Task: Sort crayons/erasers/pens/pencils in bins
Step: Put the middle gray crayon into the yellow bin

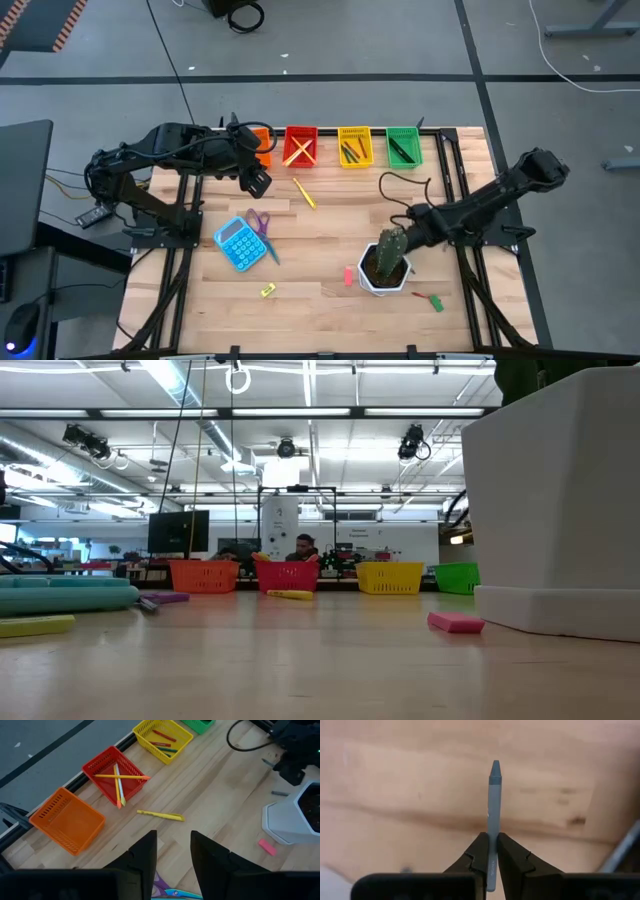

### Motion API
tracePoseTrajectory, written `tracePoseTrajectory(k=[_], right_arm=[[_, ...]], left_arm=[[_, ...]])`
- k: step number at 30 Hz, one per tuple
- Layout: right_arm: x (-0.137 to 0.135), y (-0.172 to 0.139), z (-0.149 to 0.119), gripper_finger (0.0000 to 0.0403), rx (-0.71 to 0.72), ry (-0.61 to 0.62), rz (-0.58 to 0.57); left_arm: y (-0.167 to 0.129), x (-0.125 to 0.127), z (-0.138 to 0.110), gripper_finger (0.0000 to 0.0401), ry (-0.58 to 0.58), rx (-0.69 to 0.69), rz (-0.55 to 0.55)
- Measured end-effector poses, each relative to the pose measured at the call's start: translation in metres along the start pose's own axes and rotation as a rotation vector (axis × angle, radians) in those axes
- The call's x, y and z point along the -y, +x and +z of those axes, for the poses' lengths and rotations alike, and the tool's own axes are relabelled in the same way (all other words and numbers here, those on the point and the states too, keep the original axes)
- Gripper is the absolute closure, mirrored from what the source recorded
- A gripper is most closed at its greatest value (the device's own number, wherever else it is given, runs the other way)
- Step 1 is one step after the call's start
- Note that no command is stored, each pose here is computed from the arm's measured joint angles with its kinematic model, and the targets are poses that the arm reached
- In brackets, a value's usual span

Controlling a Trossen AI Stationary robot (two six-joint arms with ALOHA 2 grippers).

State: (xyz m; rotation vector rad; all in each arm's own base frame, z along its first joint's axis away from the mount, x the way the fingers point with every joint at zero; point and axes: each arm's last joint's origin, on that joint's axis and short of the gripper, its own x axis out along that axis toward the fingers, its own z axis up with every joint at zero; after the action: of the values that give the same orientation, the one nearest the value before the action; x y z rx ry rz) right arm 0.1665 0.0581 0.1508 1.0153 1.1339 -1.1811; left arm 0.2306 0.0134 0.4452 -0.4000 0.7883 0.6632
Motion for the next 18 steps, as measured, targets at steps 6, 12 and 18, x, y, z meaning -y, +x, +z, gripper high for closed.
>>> tracePoseTrajectory(k=[6,12,18], right_arm=[[-0.003,-0.004,0.032,0.0366,0.001,0.069,0.047],[-0.004,-0.015,0.068,0.0366,0.057,0.111,0.206],[-0.019,-0.022,0.107,0.0366,0.165,0.102,0.426]], left_arm=[[0.0,0.0,0.0,0.0281,-0.025,0.0,0.0],[0.0,0.0,0.0,0.028,-0.023,0.0,0.0],[0.001,-0.001,0.001,0.0282,-0.006,0.003,0.008]])
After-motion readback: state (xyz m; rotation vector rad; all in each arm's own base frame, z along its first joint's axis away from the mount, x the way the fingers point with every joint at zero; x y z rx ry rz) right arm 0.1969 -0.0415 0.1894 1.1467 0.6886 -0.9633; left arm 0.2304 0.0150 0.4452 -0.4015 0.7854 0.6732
